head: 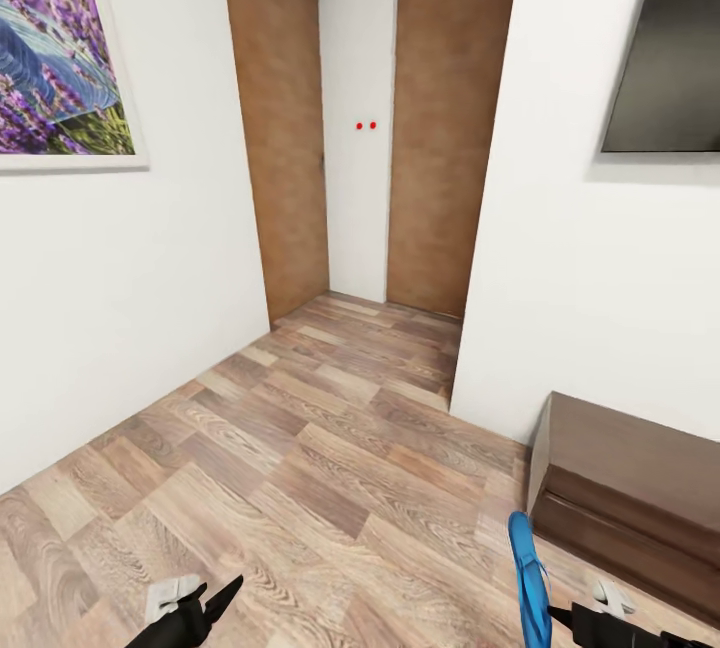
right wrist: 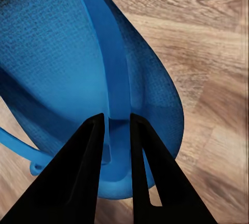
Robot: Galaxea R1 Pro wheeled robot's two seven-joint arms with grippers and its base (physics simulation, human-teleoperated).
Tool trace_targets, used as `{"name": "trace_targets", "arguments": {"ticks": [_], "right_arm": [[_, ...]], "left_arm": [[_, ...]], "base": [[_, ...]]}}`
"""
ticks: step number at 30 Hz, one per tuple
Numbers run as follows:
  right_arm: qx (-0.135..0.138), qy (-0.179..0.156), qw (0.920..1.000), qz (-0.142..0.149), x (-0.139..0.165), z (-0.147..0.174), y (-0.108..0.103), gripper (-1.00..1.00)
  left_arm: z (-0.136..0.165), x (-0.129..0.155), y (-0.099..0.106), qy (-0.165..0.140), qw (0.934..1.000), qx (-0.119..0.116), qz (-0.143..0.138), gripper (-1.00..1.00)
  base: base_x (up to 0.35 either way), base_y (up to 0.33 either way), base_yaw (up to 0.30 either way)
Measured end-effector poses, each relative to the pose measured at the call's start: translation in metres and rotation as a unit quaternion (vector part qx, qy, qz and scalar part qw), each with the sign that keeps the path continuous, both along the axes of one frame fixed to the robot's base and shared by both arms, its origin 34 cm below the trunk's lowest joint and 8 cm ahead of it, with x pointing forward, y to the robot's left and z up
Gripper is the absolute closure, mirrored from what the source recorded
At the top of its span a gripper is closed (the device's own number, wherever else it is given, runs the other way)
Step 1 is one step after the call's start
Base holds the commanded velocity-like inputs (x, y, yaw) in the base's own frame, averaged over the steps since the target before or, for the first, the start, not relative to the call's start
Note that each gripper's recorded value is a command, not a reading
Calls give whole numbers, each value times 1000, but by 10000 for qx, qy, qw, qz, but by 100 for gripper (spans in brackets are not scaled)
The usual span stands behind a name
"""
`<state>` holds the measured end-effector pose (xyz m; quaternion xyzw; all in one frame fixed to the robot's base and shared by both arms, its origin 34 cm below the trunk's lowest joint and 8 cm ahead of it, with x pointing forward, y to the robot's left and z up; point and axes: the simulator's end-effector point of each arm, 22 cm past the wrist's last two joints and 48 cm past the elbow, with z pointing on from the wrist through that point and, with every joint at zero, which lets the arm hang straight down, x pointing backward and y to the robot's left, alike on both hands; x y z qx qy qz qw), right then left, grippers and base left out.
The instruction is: In the bedroom, move the book from the bed onto either nightstand, and place the two sandals side by side next to the bed.
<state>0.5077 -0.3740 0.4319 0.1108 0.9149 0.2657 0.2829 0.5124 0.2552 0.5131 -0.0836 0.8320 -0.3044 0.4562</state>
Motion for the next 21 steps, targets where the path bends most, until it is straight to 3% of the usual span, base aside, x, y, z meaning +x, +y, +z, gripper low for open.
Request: {"name": "trace_targets", "arguments": {"ticks": [14,21], "right_arm": [[-1,-12,10000,5,1,1,0,100],[20,-27,10000,-6,1,2,1,100]], "left_arm": [[1,0,0,-12,10000,-1,-7,-100],[1,0,0,-14,10000,0,-6,-100]], "base": [[0,0,-289],[0,0,-50]]}}
